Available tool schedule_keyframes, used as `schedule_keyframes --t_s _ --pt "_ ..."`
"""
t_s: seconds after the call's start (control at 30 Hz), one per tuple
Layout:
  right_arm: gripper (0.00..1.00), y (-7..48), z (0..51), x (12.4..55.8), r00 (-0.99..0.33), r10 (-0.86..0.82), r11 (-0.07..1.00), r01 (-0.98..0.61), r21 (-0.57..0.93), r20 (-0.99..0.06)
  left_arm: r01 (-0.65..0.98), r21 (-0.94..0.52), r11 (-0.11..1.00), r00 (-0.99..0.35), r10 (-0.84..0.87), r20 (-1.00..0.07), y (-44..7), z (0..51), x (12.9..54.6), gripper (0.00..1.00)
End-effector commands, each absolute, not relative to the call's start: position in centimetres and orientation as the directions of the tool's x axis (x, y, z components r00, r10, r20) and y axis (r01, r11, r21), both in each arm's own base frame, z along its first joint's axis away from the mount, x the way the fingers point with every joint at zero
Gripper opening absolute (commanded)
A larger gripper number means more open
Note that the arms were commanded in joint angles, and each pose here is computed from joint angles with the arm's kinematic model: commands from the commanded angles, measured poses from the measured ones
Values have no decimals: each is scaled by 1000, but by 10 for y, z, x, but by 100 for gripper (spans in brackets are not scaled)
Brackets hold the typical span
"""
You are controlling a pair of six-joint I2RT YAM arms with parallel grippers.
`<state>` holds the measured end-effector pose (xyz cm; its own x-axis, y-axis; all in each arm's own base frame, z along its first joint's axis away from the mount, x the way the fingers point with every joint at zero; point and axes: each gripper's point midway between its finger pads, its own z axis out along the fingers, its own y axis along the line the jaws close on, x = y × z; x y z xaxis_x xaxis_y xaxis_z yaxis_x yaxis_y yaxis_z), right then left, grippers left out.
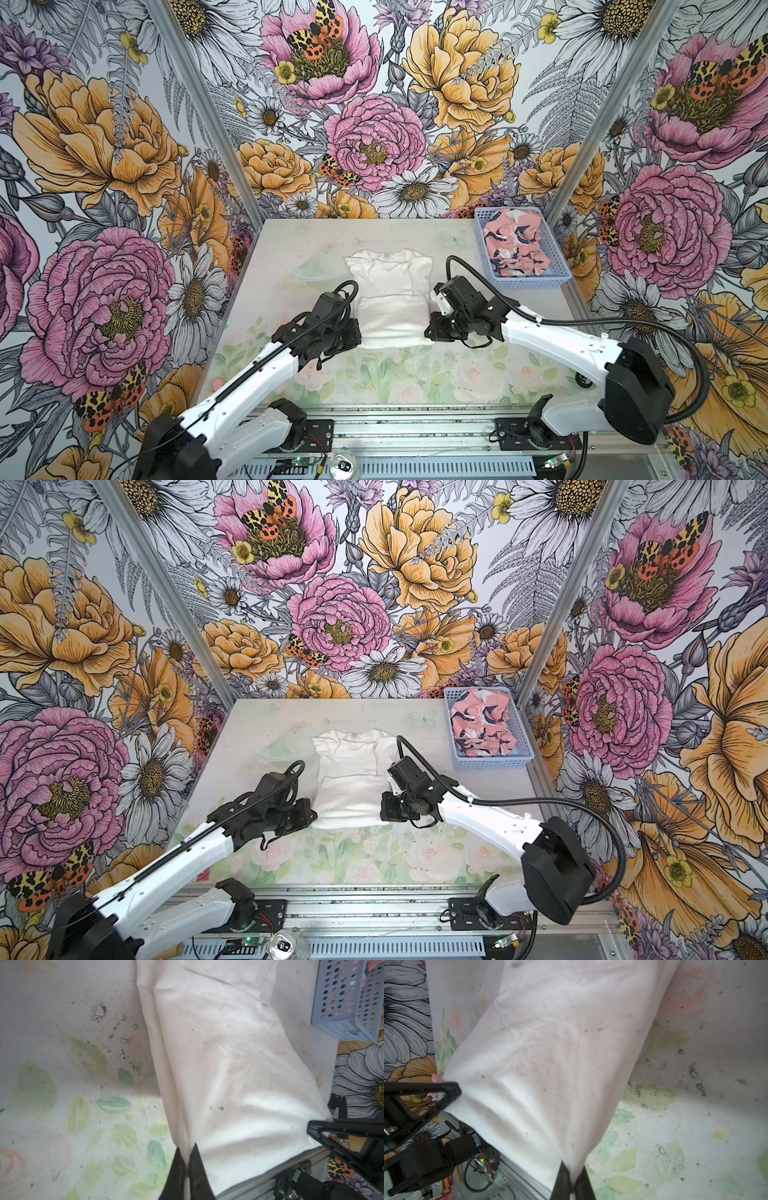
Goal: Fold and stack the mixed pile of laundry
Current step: 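Grasp the folded edge nearest the robot with both grippers and pull it closer, then fold the held edge away from the robot over the white shirt with both grippers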
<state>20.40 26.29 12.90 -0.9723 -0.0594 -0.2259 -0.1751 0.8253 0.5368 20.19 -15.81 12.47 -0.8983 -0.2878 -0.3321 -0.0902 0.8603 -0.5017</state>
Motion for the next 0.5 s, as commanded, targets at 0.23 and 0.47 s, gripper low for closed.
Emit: schedule_keyframes --t_s 0.23,0.47 --pt "0 245 172 121 -987 0 822 -91 562 -160 -202 -488 849 -867 -387 -314 -136 164 128 0" --pt "0 233 169 168 -980 82 848 -27 529 -181 -201 -460 865 -862 -379 -336 -142 173 165 0"
